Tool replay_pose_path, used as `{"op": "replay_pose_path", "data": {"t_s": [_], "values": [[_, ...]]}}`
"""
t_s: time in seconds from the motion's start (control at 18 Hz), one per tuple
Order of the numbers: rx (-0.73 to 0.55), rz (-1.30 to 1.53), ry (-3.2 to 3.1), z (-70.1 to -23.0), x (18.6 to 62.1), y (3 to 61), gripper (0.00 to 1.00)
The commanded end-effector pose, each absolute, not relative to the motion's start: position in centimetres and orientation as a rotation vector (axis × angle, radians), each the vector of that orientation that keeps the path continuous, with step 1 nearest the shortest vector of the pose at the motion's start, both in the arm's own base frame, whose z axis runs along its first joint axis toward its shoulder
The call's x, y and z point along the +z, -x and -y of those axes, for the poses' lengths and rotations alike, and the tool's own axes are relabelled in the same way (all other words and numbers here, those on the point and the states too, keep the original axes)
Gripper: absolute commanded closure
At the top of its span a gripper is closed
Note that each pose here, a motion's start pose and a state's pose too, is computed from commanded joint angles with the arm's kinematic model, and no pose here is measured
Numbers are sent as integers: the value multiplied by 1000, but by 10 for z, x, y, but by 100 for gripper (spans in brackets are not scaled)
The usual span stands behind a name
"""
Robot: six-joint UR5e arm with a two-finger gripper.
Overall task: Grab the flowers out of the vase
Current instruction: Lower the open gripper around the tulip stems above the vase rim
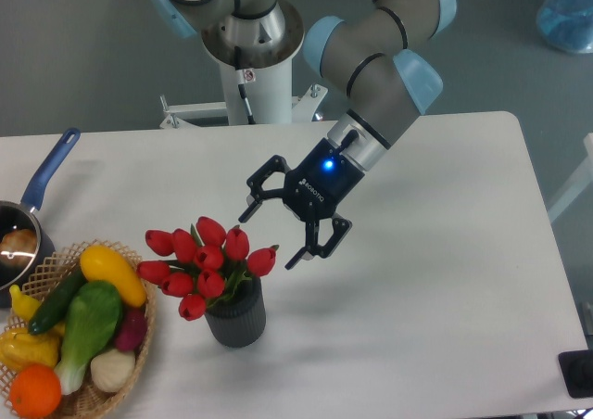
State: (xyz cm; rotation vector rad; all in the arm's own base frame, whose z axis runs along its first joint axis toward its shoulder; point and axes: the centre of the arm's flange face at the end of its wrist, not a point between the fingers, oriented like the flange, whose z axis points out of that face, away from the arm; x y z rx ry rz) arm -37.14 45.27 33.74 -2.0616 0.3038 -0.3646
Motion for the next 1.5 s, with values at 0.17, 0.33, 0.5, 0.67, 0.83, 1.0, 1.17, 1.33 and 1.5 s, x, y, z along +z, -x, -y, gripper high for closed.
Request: {"op": "replay_pose_path", "data": {"t_s": [0.17, 0.33, 0.5, 0.67, 0.83, 1.0, 1.17, 1.33, 1.5], "values": [[-363, -317, 2062, -457, 335, 370, 0], [-363, -345, 2064, -466, 335, 365, 0], [-374, -359, 2076, -472, 328, 361, 0], [-390, -359, 2080, -475, 321, 358, 0], [-387, -375, 2076, -479, 320, 355, 0], [-389, -383, 2075, -483, 316, 353, 0], [-394, -398, 2073, -488, 316, 349, 0], [-397, -400, 2071, -491, 315, 350, 0], [-399, -428, 2065, -503, 315, 346, 0]]}}
